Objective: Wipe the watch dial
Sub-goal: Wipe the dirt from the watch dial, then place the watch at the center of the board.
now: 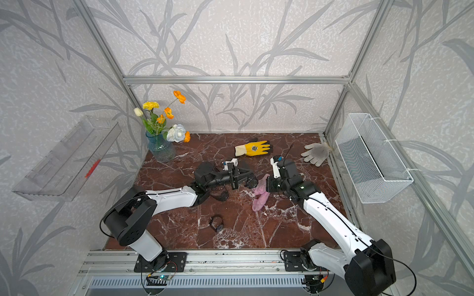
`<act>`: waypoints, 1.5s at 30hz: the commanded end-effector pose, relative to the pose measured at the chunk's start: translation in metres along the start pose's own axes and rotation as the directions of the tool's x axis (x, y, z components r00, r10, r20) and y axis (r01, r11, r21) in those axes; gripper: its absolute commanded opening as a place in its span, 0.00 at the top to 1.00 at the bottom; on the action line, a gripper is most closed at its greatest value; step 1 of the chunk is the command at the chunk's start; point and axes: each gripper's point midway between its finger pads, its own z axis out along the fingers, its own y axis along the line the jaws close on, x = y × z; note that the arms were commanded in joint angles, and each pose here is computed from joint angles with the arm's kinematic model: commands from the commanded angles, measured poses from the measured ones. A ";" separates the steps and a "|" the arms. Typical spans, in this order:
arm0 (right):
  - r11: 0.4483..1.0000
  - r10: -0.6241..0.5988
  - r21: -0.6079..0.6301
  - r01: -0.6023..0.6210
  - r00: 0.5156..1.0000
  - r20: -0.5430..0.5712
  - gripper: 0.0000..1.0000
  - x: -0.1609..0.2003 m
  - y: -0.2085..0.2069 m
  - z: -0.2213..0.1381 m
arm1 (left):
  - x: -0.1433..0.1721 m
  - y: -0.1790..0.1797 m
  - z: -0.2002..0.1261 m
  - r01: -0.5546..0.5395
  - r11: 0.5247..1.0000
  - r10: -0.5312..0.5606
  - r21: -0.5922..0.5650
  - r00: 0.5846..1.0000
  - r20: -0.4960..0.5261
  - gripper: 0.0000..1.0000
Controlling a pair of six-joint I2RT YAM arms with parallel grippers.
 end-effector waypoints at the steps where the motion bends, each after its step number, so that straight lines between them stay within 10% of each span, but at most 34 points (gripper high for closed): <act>1: 0.999 0.041 0.008 -0.042 0.995 0.092 1.00 -0.017 -0.019 -0.030 | 0.014 -0.026 -0.006 -0.020 0.993 0.028 0.116 0.998 -0.063 1.00; 26: 0.976 0.214 -0.045 -0.212 0.974 0.075 1.00 0.050 -0.042 -0.045 | 0.000 -0.007 0.003 0.084 0.990 -0.074 0.113 0.993 -0.090 1.00; 32: 0.977 0.212 -0.049 -0.209 0.974 0.081 1.00 0.051 -0.041 -0.047 | -0.021 0.044 0.000 0.018 0.982 -0.018 -0.187 1.000 0.001 1.00; 37: 0.976 0.212 -0.065 -0.207 0.974 0.079 1.00 0.052 -0.037 -0.050 | -0.040 0.076 -0.023 -0.168 0.809 0.198 -0.563 0.980 -0.007 1.00; 45: 0.975 0.215 -0.071 -0.209 0.973 0.086 1.00 0.055 -0.037 -0.053 | -0.059 0.110 -0.048 -0.214 0.599 0.273 -0.772 0.960 -0.055 1.00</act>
